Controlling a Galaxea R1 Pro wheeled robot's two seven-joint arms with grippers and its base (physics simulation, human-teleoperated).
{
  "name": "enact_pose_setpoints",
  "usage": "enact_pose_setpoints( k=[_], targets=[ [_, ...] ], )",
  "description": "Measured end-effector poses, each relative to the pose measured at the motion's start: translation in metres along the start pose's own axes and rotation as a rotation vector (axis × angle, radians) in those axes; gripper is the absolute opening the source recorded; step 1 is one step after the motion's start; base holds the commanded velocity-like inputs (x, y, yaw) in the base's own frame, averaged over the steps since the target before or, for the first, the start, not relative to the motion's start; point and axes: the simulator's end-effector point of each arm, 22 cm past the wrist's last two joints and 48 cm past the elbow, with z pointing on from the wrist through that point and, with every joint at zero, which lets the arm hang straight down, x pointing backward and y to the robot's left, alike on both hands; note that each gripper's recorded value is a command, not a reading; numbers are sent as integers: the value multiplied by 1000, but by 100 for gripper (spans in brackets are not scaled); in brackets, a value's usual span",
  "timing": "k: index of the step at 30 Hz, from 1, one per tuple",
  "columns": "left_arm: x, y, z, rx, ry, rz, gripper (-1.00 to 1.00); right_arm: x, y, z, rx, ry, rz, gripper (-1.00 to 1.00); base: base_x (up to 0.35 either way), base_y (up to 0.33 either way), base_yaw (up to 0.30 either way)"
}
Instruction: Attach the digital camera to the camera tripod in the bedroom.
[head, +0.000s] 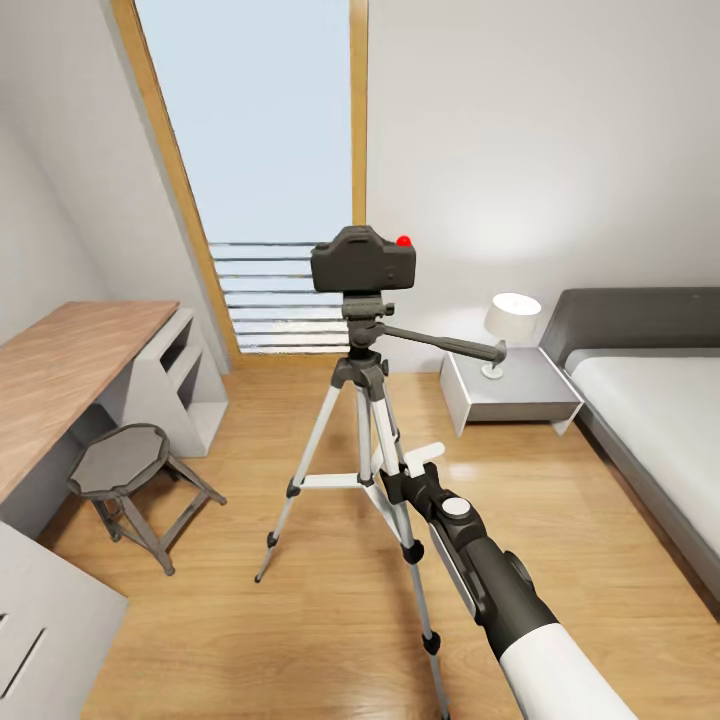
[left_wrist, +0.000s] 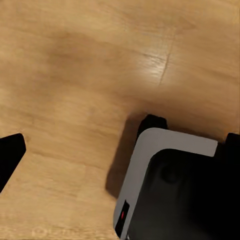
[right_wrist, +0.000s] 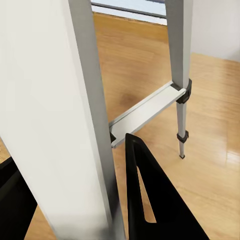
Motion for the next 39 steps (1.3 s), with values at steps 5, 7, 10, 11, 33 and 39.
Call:
enact_pose_setpoints(
  k=[5, 7, 10, 11, 33, 39],
  targets=[
    [59, -20, 3, -80, 90, -12, 100, 0, 0, 0, 0, 0, 0, -100, 0, 0, 0],
    [80, -28, 2, -103, 132, -14, 100, 0, 0, 0, 0, 0, 0, -100, 0, 0, 0],
    [110, -37, -1, -143, 199, -16, 100, 0, 0, 0, 0, 0, 0, -100, 0, 0, 0],
    [115, -38, -2, -152, 210, -16, 100, 0, 0, 0, 0, 0, 0, -100, 0, 0, 0],
    [138, -41, -7, -193, 263, -19, 100, 0, -1, 0, 1, 0, 2, 100, 0, 0, 0],
    [137, -44, -7, -189, 257, -29, 100, 0, -1, 0, 1, 1, 2, 100, 0, 0, 0]
  ],
)
